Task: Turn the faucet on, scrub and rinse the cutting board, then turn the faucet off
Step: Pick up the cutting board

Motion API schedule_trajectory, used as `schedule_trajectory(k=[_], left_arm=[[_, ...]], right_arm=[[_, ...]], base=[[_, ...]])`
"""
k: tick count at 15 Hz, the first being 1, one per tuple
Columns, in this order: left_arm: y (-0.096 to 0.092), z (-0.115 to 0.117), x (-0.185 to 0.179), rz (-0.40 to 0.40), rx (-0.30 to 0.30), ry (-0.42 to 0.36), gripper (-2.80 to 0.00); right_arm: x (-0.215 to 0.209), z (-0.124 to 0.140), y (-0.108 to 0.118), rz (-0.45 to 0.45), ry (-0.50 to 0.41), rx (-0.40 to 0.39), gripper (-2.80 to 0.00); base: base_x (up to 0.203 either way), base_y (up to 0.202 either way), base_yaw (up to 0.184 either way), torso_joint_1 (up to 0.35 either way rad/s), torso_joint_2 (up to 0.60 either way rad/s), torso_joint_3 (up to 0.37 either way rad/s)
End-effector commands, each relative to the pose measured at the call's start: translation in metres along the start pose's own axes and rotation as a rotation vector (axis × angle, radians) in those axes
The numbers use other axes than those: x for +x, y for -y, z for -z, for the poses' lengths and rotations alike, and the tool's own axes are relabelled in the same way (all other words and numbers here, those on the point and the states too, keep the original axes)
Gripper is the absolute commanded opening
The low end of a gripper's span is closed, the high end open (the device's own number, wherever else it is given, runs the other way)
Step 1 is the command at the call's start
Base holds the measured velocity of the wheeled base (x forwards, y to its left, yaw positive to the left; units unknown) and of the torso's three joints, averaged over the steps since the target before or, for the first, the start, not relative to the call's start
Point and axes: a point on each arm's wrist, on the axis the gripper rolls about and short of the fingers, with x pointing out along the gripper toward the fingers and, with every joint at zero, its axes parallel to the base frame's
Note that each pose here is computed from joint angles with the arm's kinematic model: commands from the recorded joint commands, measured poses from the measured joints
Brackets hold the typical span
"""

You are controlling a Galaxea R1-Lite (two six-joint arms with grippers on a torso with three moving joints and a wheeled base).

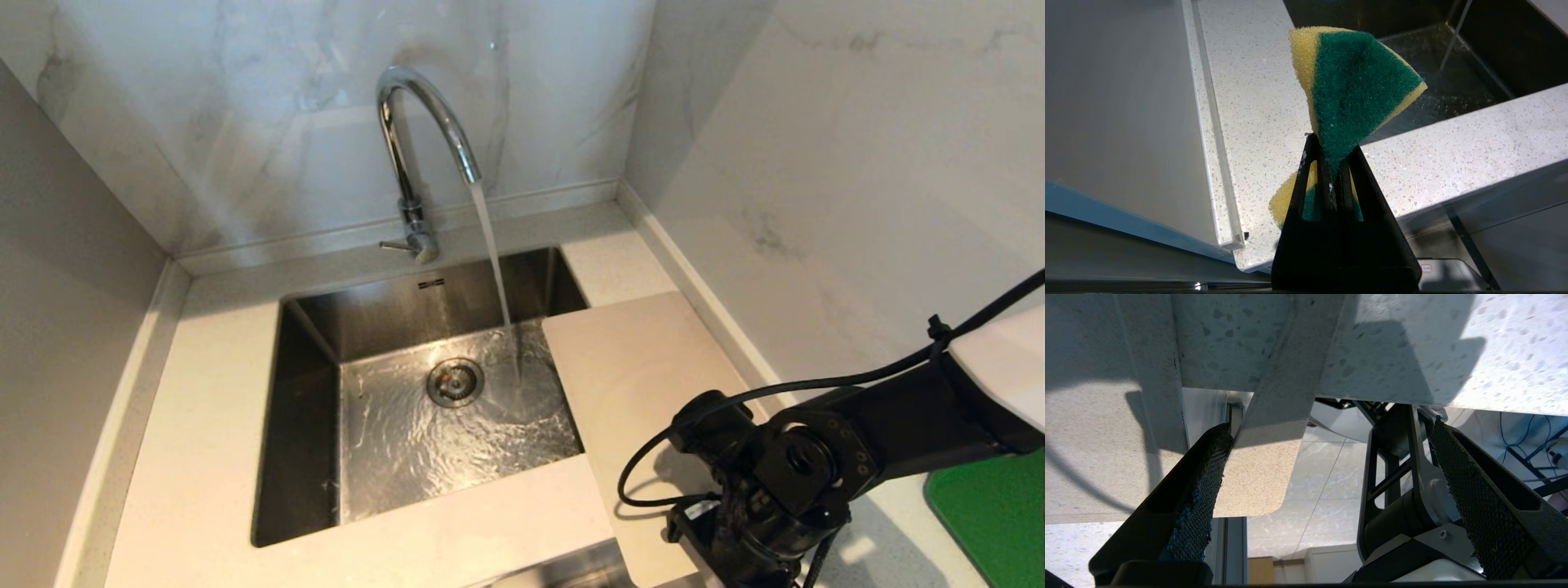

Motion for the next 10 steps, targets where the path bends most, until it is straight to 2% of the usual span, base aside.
schedule_trajectory(k=[1, 10], left_arm=[[0.0, 0.001, 0.0, 0.0, 0.0, -0.004, -2.8], [0.0, 0.001, 0.0, 0.0, 0.0, -0.004, -2.8]], right_arm=[[0.007, 0.001, -0.002, 0.015, -0.012, 0.007, 0.0], [0.018, 0.002, -0.003, 0.033, -0.017, 0.023, 0.0]], base=[[0.0, 0.0, 0.0, 0.0, 0.0, 0.0], [0.0, 0.0, 0.0, 0.0, 0.0, 0.0]])
